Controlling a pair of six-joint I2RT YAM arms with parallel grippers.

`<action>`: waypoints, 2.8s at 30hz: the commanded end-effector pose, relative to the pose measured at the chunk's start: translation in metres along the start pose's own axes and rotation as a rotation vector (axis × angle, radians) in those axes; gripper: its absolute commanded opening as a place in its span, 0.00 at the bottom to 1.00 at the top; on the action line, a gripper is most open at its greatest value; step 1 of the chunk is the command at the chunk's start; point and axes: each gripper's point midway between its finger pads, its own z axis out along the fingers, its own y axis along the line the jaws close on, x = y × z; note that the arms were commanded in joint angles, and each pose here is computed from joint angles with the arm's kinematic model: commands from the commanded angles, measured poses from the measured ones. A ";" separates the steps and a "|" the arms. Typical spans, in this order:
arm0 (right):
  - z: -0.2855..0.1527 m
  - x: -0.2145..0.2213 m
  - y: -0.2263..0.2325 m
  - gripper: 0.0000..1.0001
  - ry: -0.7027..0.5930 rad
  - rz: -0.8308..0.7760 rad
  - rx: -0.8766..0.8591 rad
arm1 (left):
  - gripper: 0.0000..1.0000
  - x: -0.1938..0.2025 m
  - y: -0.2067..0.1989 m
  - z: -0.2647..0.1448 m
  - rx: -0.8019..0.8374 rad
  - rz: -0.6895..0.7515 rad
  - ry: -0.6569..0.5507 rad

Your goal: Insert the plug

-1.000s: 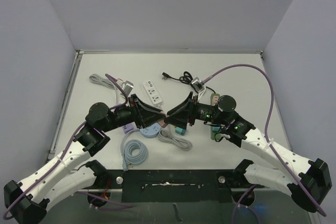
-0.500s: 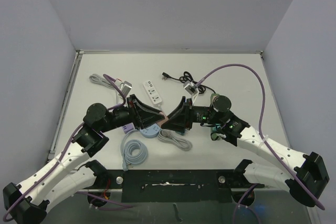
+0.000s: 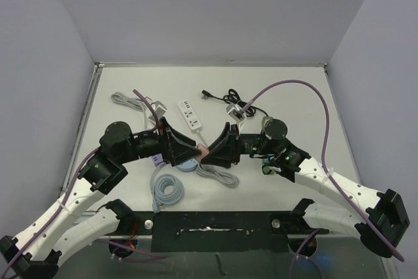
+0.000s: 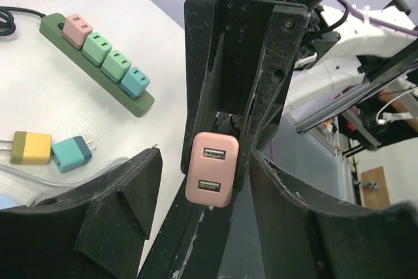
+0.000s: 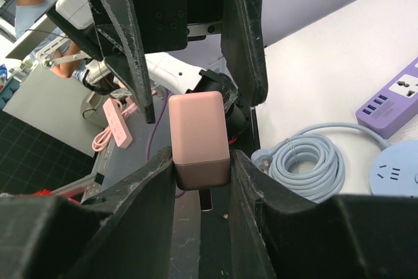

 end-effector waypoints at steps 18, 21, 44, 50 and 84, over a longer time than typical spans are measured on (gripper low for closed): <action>0.003 -0.007 0.005 0.27 0.034 -0.087 -0.048 | 0.00 0.030 0.004 0.005 0.054 0.022 0.210; -0.010 -0.004 -0.016 0.63 0.002 -0.061 0.070 | 0.00 0.024 0.027 0.004 -0.075 0.034 0.159; -0.085 0.026 -0.114 0.75 -0.113 0.036 0.648 | 0.00 0.072 0.222 -0.016 -0.783 0.211 0.269; -0.088 0.034 -0.115 0.75 -0.095 0.033 0.648 | 0.00 0.086 0.240 -0.013 -0.775 0.273 0.314; -0.102 0.046 -0.127 0.75 -0.094 0.036 0.702 | 0.00 0.127 0.252 0.016 -0.793 0.254 0.438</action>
